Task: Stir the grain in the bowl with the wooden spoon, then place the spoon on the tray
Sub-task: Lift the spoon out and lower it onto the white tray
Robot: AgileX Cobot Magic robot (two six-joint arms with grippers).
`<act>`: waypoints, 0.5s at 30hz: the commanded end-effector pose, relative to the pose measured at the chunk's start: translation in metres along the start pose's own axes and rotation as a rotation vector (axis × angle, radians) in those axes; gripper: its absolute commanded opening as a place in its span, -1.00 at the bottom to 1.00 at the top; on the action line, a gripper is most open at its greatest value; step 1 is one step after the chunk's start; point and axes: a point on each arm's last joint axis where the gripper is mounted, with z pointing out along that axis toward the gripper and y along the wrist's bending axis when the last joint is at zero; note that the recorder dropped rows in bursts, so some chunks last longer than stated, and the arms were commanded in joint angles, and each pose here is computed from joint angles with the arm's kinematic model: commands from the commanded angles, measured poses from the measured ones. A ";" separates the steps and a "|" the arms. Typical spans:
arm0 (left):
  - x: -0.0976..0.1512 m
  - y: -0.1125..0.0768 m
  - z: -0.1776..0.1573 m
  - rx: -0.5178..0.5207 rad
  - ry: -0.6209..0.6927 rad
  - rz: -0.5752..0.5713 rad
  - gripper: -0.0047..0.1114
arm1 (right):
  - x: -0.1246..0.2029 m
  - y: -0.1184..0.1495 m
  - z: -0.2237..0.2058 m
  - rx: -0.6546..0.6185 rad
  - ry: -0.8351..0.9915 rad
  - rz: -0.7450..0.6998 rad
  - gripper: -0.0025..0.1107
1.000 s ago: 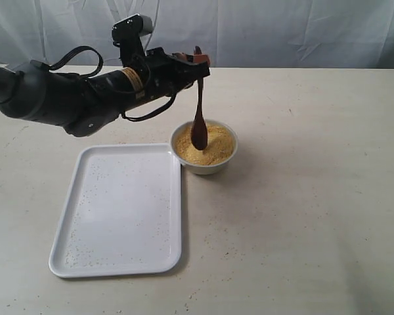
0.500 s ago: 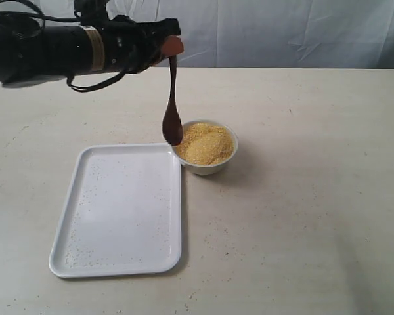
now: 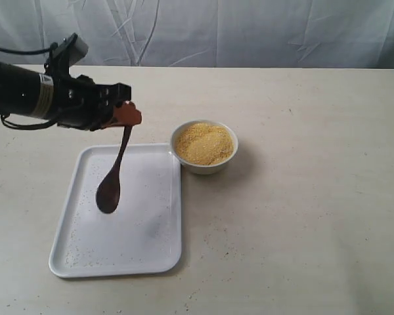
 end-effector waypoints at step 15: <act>0.039 0.033 0.001 -0.202 -0.033 -0.207 -0.87 | 0.000 0.000 0.000 -0.002 -0.006 -0.006 -0.95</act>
